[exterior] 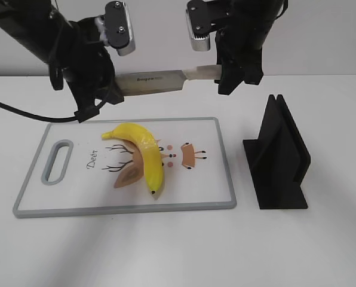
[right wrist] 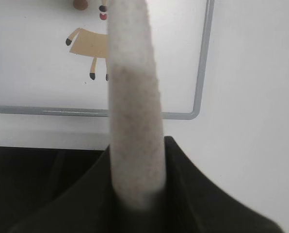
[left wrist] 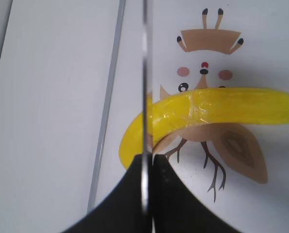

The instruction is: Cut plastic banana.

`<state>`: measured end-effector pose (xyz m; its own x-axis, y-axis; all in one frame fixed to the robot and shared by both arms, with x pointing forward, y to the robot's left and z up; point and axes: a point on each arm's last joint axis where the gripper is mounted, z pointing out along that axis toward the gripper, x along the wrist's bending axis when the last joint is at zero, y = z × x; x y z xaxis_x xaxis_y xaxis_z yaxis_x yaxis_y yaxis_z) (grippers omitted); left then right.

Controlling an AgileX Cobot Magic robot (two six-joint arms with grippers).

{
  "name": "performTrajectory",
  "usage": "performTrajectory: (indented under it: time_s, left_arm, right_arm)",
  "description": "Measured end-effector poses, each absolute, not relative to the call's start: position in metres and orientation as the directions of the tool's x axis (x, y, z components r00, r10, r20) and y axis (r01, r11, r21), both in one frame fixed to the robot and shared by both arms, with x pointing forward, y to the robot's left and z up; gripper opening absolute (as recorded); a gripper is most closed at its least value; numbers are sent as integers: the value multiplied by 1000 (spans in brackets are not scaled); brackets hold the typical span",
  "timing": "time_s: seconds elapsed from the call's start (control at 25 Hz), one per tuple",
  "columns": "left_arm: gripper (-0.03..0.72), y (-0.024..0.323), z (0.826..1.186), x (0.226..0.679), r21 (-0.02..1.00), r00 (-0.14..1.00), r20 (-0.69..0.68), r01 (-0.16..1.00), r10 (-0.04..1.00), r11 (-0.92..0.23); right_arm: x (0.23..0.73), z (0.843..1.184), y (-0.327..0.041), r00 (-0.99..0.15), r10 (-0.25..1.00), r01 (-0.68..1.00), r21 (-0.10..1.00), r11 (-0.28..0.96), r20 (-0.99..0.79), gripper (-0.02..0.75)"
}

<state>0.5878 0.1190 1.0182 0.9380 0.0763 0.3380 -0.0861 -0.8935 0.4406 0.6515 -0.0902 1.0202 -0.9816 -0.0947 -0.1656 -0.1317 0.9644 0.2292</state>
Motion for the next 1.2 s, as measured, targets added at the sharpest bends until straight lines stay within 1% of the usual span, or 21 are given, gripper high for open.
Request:
performTrajectory:
  time_s: [0.16, 0.2, 0.24, 0.28, 0.32, 0.48, 0.52, 0.6, 0.76, 0.84, 0.92, 0.96, 1.08, 1.2]
  left_arm:
    - [5, 119, 1019, 587, 443, 937, 339, -86, 78, -892]
    - [30, 119, 1020, 587, 447, 938, 337, -84, 81, -891]
    - [73, 118, 1020, 587, 455, 939, 333, -79, 87, -887]
    - [126, 118, 1020, 587, 463, 940, 328, -74, 93, -883]
    - [207, 117, 1020, 587, 471, 942, 322, -70, 97, -880]
    - [579, 116, 1022, 585, 486, 945, 311, -65, 102, -872]
    - [626, 116, 1025, 584, 490, 943, 315, -68, 104, -869]
    - [653, 116, 1033, 581, 503, 937, 329, -66, 120, -861]
    - [661, 119, 1059, 578, 552, 898, 389, -50, 204, -832]
    - [661, 123, 1074, 574, 585, 878, 400, -25, 262, -810]
    - [661, 131, 1087, 571, 631, 857, 375, 42, 353, -774]
    - [657, 137, 1096, 569, 657, 839, 357, 87, 410, -749]
    - [640, 158, 1113, 567, 700, 772, 314, 205, 553, -684]
    - [615, 183, 1126, 566, 728, 690, 270, 311, 672, -611]
  right_arm:
    - [651, 1021, -90, -982, -94, -132, 232, 964, -166, 182]
    - [651, 1021, -90, -982, -94, -132, 232, 964, -166, 182]
    - [651, 1021, -90, -982, -93, -131, 233, 964, -166, 182]
    - [651, 1021, -90, -982, -91, -129, 233, 964, -165, 181]
    - [651, 1021, -90, -982, -88, -126, 233, 964, -164, 179]
    - [652, 1021, -90, -984, -72, -111, 241, 964, -165, 170]
    - [652, 1021, -89, -984, -65, -105, 244, 964, -167, 169]
    - [652, 1021, -89, -984, -57, -98, 246, 964, -168, 169]
    - [653, 1022, -90, -983, -52, -93, 237, 967, -175, 169]
    - [653, 1022, -90, -983, -49, -91, 237, 967, -175, 169]
    - [652, 1025, -90, -984, -30, -73, 244, 967, -177, 169]
    - [651, 1029, -91, -985, 6, -39, 256, 966, -173, 169]
    - [647, 1044, -92, -975, 166, 114, 305, 945, -150, 169]
    - [641, 1063, -94, -940, 318, 256, 353, 900, -127, 169]
